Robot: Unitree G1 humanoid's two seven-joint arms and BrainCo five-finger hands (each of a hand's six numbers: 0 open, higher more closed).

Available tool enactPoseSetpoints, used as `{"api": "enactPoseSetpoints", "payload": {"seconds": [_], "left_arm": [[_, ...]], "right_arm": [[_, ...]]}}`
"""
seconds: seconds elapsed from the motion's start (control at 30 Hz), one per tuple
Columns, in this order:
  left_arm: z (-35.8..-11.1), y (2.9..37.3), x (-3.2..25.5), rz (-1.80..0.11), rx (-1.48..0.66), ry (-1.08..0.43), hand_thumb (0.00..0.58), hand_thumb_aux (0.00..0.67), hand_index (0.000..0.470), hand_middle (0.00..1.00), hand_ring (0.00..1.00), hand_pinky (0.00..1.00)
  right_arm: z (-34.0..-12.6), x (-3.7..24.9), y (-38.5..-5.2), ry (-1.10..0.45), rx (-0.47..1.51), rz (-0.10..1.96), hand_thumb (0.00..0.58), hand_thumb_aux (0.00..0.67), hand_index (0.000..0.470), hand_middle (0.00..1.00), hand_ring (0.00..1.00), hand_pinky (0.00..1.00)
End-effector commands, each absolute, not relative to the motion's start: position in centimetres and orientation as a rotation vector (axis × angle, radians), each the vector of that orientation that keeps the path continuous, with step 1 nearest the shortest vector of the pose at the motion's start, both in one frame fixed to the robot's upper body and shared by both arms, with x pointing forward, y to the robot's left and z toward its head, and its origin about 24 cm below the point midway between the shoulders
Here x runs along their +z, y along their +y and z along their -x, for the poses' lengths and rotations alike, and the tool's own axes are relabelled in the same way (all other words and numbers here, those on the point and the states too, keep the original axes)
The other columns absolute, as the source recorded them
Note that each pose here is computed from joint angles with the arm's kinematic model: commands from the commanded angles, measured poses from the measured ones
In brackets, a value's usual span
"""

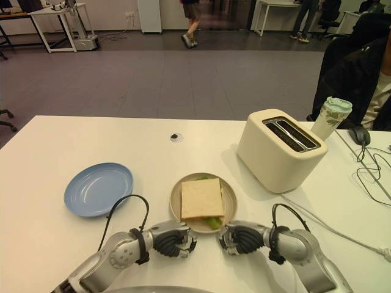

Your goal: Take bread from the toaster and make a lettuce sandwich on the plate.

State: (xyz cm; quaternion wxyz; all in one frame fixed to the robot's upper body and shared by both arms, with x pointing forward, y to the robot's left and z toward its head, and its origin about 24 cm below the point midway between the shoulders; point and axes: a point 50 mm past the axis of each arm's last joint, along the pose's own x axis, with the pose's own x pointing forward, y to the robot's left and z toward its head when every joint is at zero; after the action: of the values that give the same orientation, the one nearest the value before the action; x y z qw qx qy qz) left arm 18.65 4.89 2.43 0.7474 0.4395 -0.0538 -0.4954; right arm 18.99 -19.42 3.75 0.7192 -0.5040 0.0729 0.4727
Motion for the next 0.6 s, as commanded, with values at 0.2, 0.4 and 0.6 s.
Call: {"api": "enactPoseSetpoints", "payload": {"seconds": [0.2,0.4,0.6], "left_arm": [[-27.8,6.0,-1.0,-1.244,-0.729,0.034,0.580,0.670,0.470,1.00,1.00,1.00],[-30.1,5.9,1.5,-1.152,-0.606,-0.096,0.480,0.391,0.275,1.00,1.00,1.00],[-26.5,7.0,8.4,-0.601,-0.470,-0.358,0.000,0.000,0.000,0.48,0.48,0.48]], "right_arm": [[-28.0,2.6,-16.4,-0.068,0.584,1.299,0.580,0.670,0.470,1.00,1.00,1.00],[-30.8,3.6,-15.2,-0.257,0.343,1.245,0.580,0.670,0.470,0.77,0.77,0.77],[-27.2,5.6,-16.5,-0.382,0.195,0.804,0.000,0.000,0.000,0.00,0.00,0.00]]}}
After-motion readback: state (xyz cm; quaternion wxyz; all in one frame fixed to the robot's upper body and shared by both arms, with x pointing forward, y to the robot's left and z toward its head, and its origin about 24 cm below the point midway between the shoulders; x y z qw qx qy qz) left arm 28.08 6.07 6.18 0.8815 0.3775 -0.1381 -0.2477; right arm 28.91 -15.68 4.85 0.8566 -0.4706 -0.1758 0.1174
